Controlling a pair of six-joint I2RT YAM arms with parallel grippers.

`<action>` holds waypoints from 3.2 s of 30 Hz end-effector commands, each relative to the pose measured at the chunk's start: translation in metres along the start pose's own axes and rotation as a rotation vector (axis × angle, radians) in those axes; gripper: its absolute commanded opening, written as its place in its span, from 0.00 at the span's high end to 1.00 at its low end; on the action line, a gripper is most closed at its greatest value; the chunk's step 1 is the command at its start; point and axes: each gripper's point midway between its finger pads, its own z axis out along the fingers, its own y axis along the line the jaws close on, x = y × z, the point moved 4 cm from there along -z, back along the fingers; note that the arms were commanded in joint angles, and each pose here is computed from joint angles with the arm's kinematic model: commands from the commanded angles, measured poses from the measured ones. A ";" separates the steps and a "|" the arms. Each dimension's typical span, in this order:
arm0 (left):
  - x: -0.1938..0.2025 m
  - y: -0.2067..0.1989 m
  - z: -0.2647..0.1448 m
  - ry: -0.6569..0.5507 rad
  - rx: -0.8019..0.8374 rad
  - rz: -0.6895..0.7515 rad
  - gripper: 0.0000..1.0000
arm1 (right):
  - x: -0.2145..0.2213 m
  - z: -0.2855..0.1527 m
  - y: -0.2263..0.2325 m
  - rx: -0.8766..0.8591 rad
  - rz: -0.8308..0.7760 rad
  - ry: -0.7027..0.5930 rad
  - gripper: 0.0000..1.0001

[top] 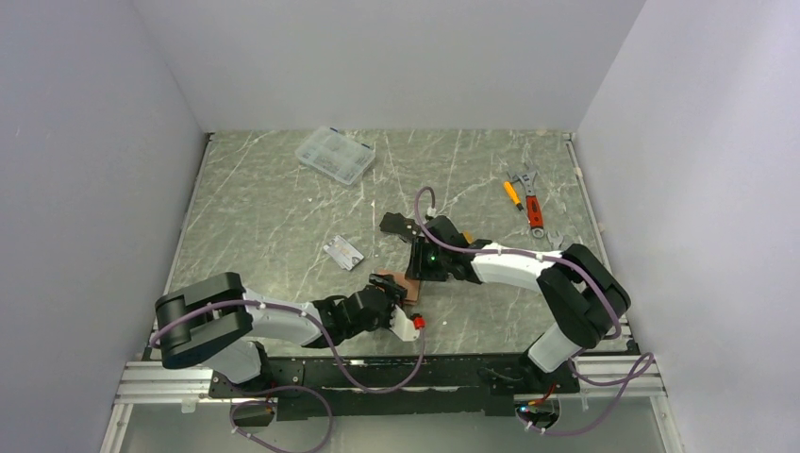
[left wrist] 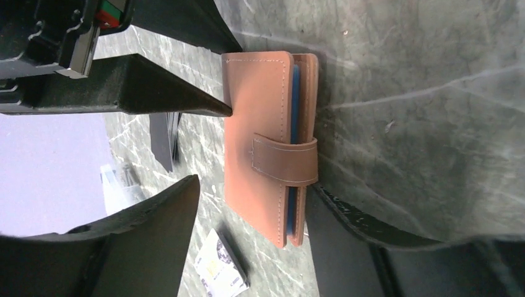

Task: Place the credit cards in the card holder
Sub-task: Pick up the card holder from the center of the board, then open the card holder at the center of the board.

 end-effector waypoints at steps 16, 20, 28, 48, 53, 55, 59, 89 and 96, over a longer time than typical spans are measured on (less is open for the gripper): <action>-0.009 0.091 -0.021 0.005 0.178 -0.531 1.00 | -0.004 -0.057 -0.010 -0.069 -0.052 -0.093 0.29; -0.021 0.091 -0.041 -0.061 0.320 -0.640 1.00 | -0.029 -0.095 -0.011 -0.173 -0.076 -0.228 0.23; -0.040 0.103 -0.079 -0.223 0.535 -0.850 1.00 | -0.039 -0.187 0.046 -0.614 -0.381 -0.555 0.18; -0.067 0.128 -0.140 -0.421 0.752 -0.871 1.00 | -0.035 -0.213 0.096 -0.834 -0.683 -0.286 0.25; -0.063 0.127 -0.135 -0.380 0.768 -0.883 1.00 | -0.030 -0.217 0.097 -0.836 -0.695 -0.259 0.27; -0.062 0.128 -0.131 -0.360 0.773 -0.895 1.00 | -0.027 -0.217 0.100 -0.840 -0.707 -0.231 0.28; -0.061 0.130 -0.126 -0.342 0.767 -0.912 1.00 | -0.021 -0.208 0.107 -0.818 -0.728 -0.193 0.29; 0.002 0.177 -0.118 -0.533 0.535 -1.552 0.01 | -0.093 -0.229 0.108 -0.768 -0.045 -0.770 1.00; -0.001 0.180 -0.128 -0.680 0.610 -1.681 0.01 | -0.109 -0.238 0.112 -0.912 0.211 -0.851 1.00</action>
